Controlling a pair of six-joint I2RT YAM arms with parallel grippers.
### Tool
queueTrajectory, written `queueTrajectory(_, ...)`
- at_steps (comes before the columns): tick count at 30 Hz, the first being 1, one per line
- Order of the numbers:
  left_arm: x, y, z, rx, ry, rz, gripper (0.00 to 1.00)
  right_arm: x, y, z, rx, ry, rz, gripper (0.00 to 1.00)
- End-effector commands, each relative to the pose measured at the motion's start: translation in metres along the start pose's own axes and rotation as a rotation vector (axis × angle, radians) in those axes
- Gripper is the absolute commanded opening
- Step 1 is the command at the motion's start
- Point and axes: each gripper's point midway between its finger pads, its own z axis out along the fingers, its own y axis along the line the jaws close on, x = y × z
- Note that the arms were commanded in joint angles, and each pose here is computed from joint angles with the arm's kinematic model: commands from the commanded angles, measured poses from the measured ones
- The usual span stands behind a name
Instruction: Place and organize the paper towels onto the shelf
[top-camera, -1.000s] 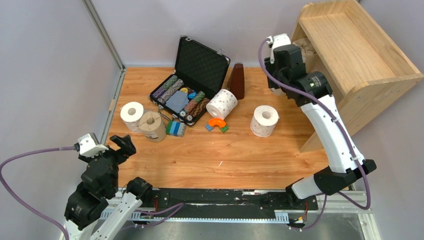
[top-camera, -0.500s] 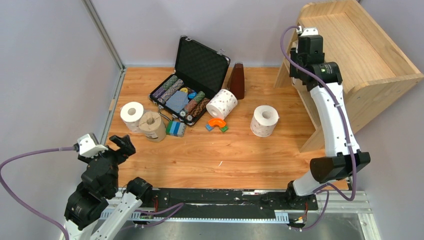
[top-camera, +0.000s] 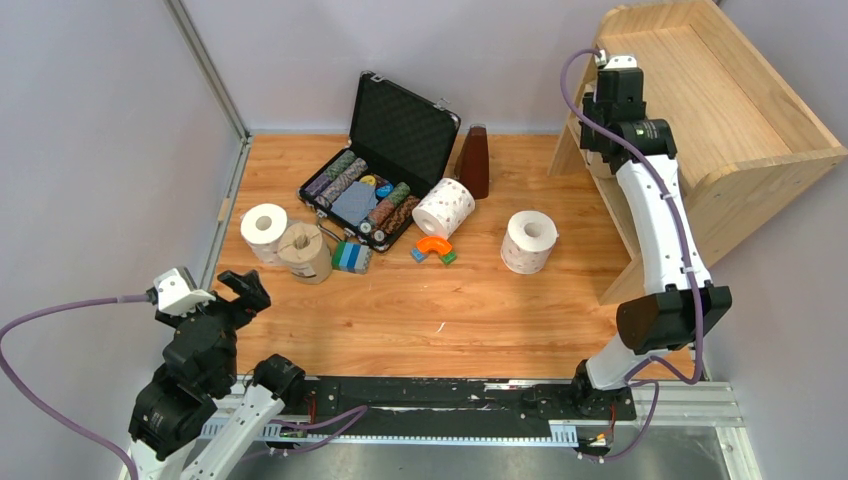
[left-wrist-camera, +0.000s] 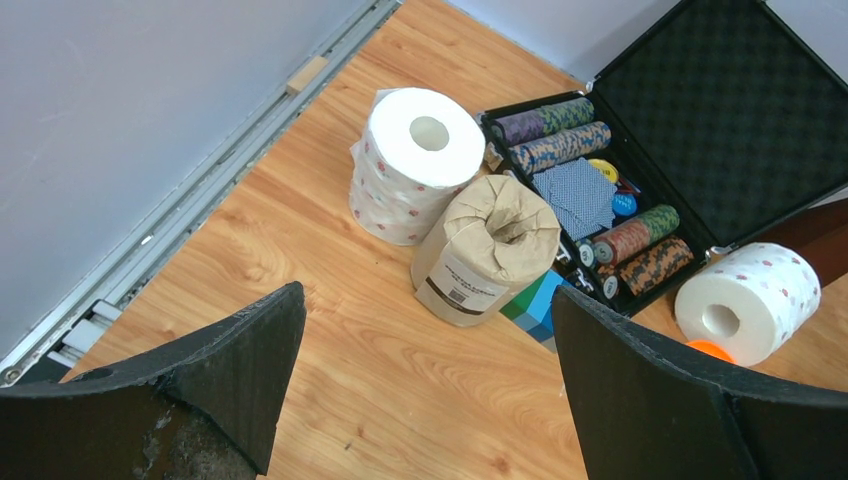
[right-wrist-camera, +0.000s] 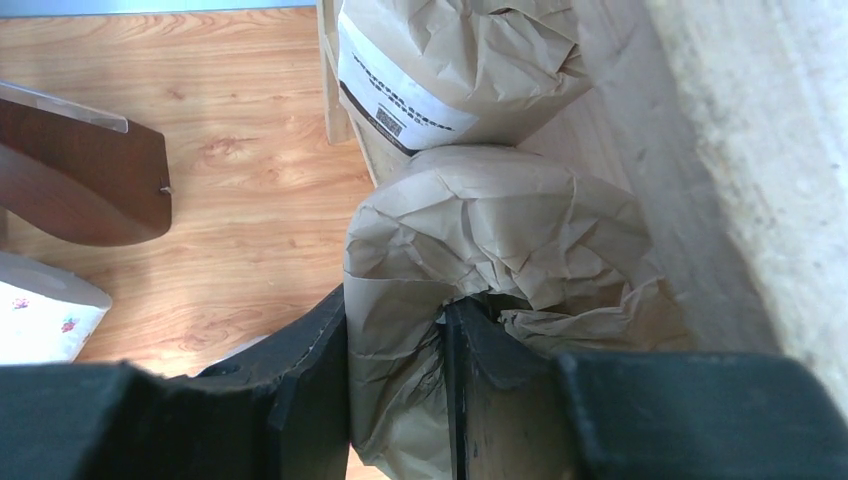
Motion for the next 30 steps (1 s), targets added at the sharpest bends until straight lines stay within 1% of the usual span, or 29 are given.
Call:
queueTrajectory(1, -0.010, 0.003, -0.001, -0.023, -0.029, -0.039, 1.00, -0.021, -0.009, 0.005, 0.046, -0.091, 0.027, 0.33)
queueTrajectory(6, -0.009, 0.003, -0.001, -0.024, -0.029, -0.040, 1.00, -0.019, -0.011, 0.010, 0.060, -0.086, 0.021, 0.39)
queueTrajectory(11, -0.009, 0.003, -0.001, -0.023, -0.029, -0.041, 1.00, -0.023, -0.015, 0.005, 0.071, -0.104, 0.031, 0.43)
queueTrajectory(14, -0.010, 0.002, -0.001, -0.020, -0.029, -0.040, 1.00, -0.026, -0.017, 0.000, 0.071, -0.121, 0.034, 0.44)
queueTrajectory(17, -0.009, 0.001, -0.001, -0.019, -0.027, -0.037, 1.00, -0.029, -0.021, -0.004, 0.088, -0.137, 0.031, 0.44)
queueTrajectory(23, -0.009, -0.001, 0.000, -0.009, -0.025, -0.030, 1.00, -0.026, -0.034, -0.001, 0.162, -0.136, -0.009, 0.37)
queueTrajectory(30, -0.008, -0.002, 0.000, -0.002, -0.022, -0.028, 1.00, -0.031, -0.040, -0.001, 0.192, -0.168, -0.030, 0.38)
